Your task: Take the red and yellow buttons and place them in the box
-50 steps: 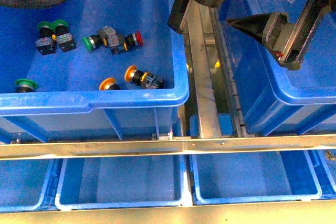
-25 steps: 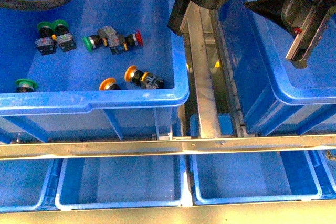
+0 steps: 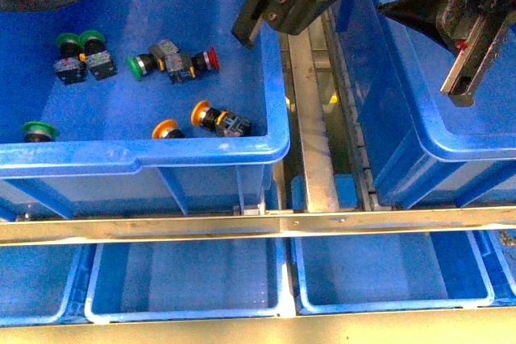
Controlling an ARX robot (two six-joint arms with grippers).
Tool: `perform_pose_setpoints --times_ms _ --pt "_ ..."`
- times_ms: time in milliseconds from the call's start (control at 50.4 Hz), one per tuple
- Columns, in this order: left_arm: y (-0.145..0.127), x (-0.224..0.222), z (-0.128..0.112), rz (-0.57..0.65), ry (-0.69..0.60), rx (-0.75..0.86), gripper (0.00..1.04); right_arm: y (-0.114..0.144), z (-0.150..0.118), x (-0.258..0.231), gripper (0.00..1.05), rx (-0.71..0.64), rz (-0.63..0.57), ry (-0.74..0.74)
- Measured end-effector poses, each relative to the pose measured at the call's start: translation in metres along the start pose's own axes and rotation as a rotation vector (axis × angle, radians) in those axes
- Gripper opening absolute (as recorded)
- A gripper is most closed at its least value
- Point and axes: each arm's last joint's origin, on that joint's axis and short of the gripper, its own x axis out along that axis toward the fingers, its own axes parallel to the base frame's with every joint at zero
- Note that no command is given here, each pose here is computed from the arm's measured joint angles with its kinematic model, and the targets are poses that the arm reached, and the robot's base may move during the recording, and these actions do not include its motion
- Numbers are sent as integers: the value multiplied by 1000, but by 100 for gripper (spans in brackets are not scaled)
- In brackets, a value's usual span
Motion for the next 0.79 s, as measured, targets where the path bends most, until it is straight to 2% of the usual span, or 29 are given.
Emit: perform_pose_setpoints --times_ms 178,357,416,436,516,575,654,793 --pt "0 0 2 30 -84 70 98 -1 -6 -3 37 6 -12 24" --pt "0 0 6 45 -147 118 97 -3 -13 -6 37 14 -24 50" --pt "9 -8 37 36 -59 141 97 -6 -17 -8 37 26 -38 64" --pt "15 -16 54 38 -58 147 97 -7 -19 -9 37 35 -42 69" --pt "32 -49 99 93 -208 173 97 -11 -25 -13 37 63 -66 93" --pt "44 -83 113 141 -283 184 97 -16 -32 -17 37 90 -95 123" --pt "49 -132 95 217 -347 205 97 -19 -36 -20 37 112 -112 138" --pt "55 -184 46 210 -267 277 97 -16 -27 -22 37 126 -100 103"
